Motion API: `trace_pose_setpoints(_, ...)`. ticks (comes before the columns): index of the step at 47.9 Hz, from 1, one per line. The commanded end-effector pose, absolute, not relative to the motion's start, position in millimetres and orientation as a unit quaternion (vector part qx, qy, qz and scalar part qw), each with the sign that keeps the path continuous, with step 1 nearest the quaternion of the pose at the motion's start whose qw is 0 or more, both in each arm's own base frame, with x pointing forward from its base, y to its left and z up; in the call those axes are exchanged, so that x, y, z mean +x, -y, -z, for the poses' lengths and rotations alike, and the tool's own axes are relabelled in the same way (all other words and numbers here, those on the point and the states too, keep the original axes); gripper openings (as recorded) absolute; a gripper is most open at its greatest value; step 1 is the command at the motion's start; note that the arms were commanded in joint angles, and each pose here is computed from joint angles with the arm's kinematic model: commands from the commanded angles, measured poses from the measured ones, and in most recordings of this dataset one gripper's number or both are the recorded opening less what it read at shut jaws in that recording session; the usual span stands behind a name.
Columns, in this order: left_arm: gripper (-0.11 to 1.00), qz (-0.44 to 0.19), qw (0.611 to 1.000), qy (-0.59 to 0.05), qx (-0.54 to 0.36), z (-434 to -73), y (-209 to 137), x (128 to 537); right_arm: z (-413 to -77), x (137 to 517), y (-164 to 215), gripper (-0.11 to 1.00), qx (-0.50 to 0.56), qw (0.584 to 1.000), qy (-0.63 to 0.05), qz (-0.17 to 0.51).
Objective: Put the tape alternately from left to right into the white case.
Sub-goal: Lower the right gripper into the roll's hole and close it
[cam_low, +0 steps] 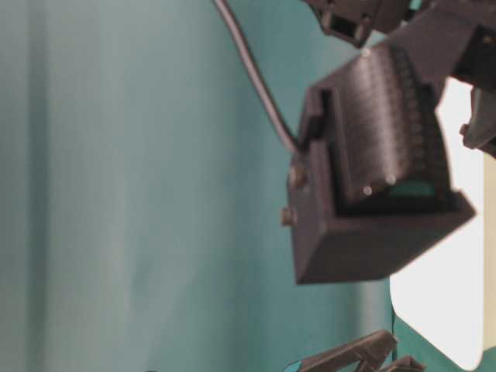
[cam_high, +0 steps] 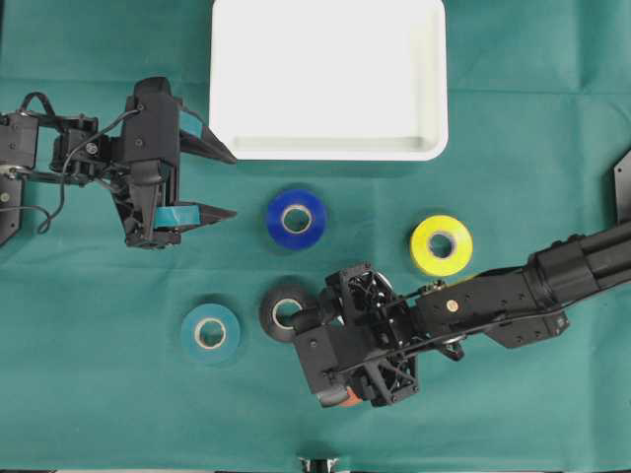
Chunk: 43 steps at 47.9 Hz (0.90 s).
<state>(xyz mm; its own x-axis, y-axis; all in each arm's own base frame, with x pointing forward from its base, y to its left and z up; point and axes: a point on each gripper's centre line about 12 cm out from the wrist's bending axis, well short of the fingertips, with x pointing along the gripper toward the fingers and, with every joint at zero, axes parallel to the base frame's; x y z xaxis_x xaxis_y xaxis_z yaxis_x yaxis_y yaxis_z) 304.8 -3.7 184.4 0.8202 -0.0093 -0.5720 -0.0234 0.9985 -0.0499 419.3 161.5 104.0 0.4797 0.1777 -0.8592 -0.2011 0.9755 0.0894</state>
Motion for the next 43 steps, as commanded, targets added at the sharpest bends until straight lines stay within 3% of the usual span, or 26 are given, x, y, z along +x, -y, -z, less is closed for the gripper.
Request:
trace_pose_setpoints(1, 0.89, -0.002, 0.957, -0.290, -0.028, -190.3, 4.6, 306.8, -119.8, 426.4, -162.0, 0.61, -0.006, 0.871, -0.478, -0.112)
trace_pose_setpoints(3, 0.89, -0.002, 0.957, -0.290, -0.028, -190.3, 4.6, 306.8, -119.7, 426.3, -161.9, 0.55, -0.006, 0.871, -0.479, -0.112)
trace_pose_setpoints(10, 0.89, -0.002, 0.957, -0.290, -0.028, -190.3, 4.6, 306.8, -119.9, 426.3, -161.9, 0.16, -0.006, 0.870, -0.480, -0.111)
trace_pose_setpoints(14, 0.89, -0.002, 0.957, -0.289, -0.028, -190.9, 4.6, 307.2, -120.3, 426.4, -162.7, 0.02, -0.007, 0.870, -0.480, -0.112)
trace_pose_setpoints(33, 0.89, -0.002, 0.957, -0.289, -0.028, -190.9, 4.6, 307.2, -126.8, 428.7, -165.8, 0.01, -0.007, 0.872, -0.476, -0.115)
trace_pose_setpoints(43, 0.89, -0.002, 0.957, -0.289, -0.028, -190.9, 4.6, 307.2, -150.8, 427.3, -167.5, 0.01, -0.003, 0.878, -0.464, -0.118)
